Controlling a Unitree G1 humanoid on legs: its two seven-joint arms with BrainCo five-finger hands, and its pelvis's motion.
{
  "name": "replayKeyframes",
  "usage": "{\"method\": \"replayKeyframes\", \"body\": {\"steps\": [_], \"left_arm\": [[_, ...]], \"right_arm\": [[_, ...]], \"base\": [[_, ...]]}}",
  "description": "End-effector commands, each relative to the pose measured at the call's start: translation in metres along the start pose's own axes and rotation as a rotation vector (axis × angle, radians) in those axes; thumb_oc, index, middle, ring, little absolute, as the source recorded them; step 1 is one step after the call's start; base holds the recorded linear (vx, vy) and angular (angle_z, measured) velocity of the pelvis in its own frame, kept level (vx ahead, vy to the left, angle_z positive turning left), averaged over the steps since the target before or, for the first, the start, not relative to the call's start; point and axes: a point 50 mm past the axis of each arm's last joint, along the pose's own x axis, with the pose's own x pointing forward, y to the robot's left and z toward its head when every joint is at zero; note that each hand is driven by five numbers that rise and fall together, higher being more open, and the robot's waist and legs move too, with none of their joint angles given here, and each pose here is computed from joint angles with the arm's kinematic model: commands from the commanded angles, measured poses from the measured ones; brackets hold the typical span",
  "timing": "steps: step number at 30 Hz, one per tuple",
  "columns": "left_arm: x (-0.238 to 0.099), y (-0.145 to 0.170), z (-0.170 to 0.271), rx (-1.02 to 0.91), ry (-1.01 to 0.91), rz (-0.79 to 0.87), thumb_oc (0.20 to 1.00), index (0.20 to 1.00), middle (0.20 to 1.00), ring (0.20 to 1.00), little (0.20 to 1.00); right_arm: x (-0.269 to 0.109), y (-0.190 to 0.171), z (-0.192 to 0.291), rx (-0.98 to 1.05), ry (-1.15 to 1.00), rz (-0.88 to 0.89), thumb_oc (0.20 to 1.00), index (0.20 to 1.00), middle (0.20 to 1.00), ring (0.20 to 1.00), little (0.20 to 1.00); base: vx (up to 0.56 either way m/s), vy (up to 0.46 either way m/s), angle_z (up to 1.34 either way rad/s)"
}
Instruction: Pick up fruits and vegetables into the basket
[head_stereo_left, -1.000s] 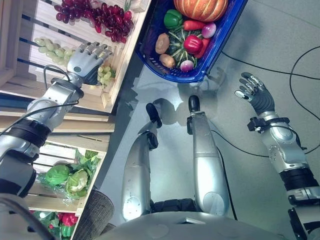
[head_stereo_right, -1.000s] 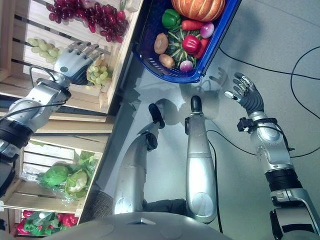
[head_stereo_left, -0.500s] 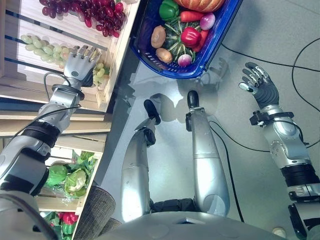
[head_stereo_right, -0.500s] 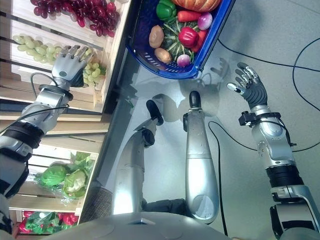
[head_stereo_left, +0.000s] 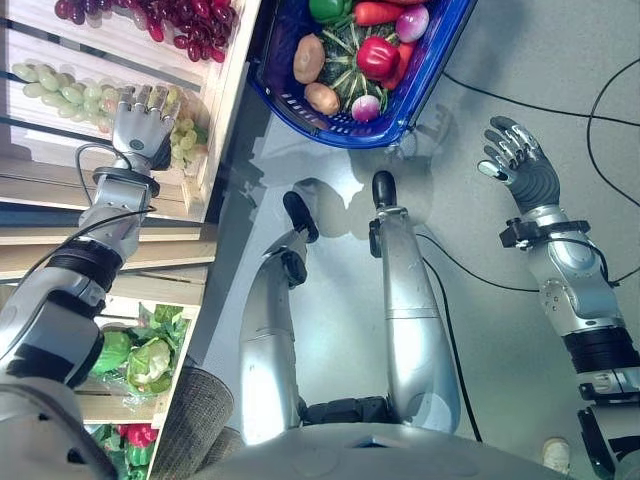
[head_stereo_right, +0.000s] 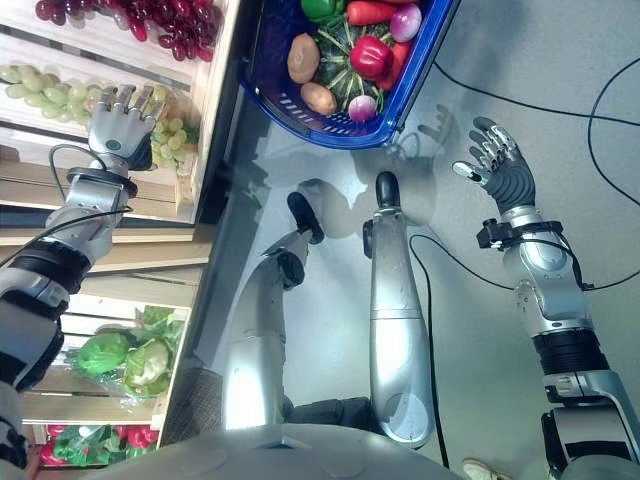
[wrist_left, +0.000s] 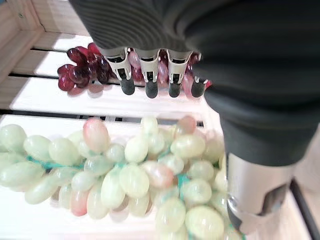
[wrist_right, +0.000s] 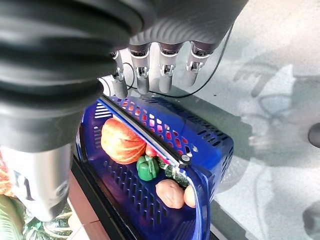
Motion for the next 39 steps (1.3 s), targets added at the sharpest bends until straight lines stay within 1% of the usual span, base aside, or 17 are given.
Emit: {"method": "replayKeyframes", "body": {"steps": [1, 12, 20, 25, 39], "left_arm": [[-0.011, -0.016, -0.026, 0.100, 0.111, -0.051, 1.000, 1.000, 1.000, 1.000, 1.000], [-0.014, -0.024, -0.027, 0.113, 0.149, -0.060, 1.000, 1.000, 1.000, 1.000, 1.000], [-0.013, -0.022, -0.034, 0.124, 0.208, -0.038, 1.000, 1.000, 1.000, 1.000, 1.000], [-0.009, -0.019, -0.036, 0.095, 0.237, -0.039, 1.000, 1.000, 1.000, 1.000, 1.000], [-0.009, -0.024, -0.045, 0.049, 0.333, -0.107, 1.000, 1.000, 1.000, 1.000, 1.000]], "right_arm": [[-0.001, 0.002, 0.025, 0.011, -0.139, 0.032, 1.000, 1.000, 1.000, 1.000, 1.000], [0.004, 0.002, 0.038, 0.021, -0.190, 0.039, 1.000, 1.000, 1.000, 1.000, 1.000], [0.006, 0.003, 0.047, 0.027, -0.241, 0.041, 1.000, 1.000, 1.000, 1.000, 1.000], [0.008, 0.004, 0.052, 0.029, -0.259, 0.051, 1.000, 1.000, 1.000, 1.000, 1.000], [0.015, 0.005, 0.066, 0.020, -0.298, 0.068, 1.000, 1.000, 1.000, 1.000, 1.000]], "base": [[0.00, 0.000, 0.00], [0.00, 0.013, -0.01], [0.00, 0.000, 0.00], [0.01, 0.026, -0.06], [0.00, 0.005, -0.01]]}}
